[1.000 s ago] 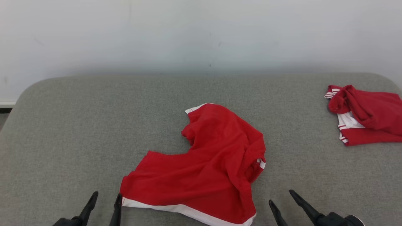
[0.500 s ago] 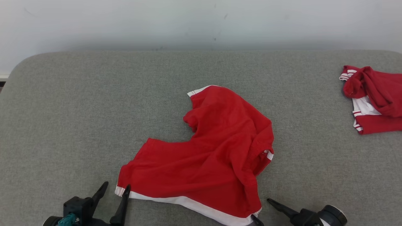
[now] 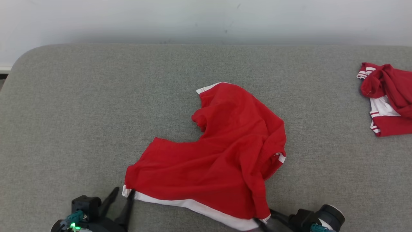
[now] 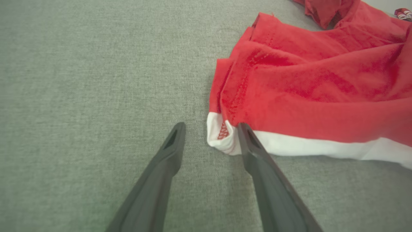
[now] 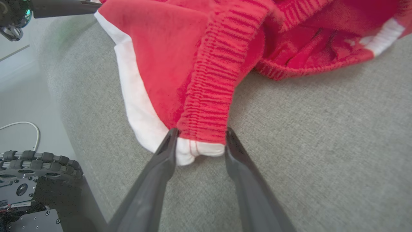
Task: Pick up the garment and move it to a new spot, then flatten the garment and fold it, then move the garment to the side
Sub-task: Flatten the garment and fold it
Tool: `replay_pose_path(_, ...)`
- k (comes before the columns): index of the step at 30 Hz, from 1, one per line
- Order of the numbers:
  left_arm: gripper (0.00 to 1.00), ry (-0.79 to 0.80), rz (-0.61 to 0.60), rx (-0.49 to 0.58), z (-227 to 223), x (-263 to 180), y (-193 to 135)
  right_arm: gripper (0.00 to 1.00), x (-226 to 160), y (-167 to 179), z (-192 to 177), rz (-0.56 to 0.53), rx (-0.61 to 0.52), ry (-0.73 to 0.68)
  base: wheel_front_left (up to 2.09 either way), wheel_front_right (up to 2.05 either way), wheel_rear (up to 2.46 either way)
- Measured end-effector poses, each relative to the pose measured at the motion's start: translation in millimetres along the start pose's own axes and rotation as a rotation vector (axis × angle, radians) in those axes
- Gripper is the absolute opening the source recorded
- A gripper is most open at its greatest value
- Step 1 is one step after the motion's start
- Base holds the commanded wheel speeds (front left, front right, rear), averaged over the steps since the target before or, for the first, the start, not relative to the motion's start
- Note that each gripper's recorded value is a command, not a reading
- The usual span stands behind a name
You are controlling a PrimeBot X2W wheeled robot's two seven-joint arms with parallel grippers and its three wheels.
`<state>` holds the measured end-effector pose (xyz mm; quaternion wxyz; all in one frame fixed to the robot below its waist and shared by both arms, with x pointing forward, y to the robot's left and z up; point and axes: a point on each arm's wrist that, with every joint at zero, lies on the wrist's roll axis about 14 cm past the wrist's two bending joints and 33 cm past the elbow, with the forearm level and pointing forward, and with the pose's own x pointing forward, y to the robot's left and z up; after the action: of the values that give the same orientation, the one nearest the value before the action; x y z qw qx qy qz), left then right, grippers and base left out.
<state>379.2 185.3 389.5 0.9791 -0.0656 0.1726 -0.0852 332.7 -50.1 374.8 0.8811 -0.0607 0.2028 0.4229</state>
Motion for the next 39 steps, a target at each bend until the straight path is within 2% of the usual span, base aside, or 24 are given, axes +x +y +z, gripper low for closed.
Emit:
replay_pose_path(7,0.00,-0.062,-0.007,-0.041,18.2,0.5,-3.8,0.00,-0.7,1.7,22.0,-0.006,0.013,-0.079,0.00,0.00,0.00)
replay_pose_path(15,0.00,-0.234,-0.013,-0.047,73.7,-3.8,-0.9,0.00,-7.3,0.0,94.8,-0.042,0.023,-0.316,0.00,0.00,0.00)
replay_pose_path(16,0.00,-0.234,-0.013,-0.047,73.7,-3.8,-0.9,0.00,-7.3,0.0,94.8,-0.042,0.023,-0.316,0.00,0.00,0.00)
replay_pose_path(21,0.00,-0.366,-0.052,-0.022,129.4,5.0,-5.3,0.00,-14.7,-18.6,138.3,-0.089,0.027,-0.444,0.00,0.00,0.00)
replay_pose_path(28,0.00,-0.506,-0.154,0.054,237.3,41.8,-20.5,0.00,-11.5,-69.2,221.0,-0.139,0.067,-0.631,0.00,0.00,0.00)
replay_pose_path(32,0.00,-0.601,-0.203,0.017,317.5,65.6,-29.4,0.00,-8.3,-104.9,284.1,-0.153,0.072,-0.744,0.00,0.00,0.00)
replay_pose_path(35,0.00,-0.655,-0.230,0.028,368.2,84.8,-37.3,0.00,-7.4,-139.4,327.5,-0.182,0.073,-0.811,0.00,0.00,0.00)
replay_pose_path(39,0.00,-0.699,-0.239,0.073,414.3,113.5,-45.2,0.00,-0.1,-189.4,369.4,-0.232,0.103,-0.838,0.00,0.00,0.00)
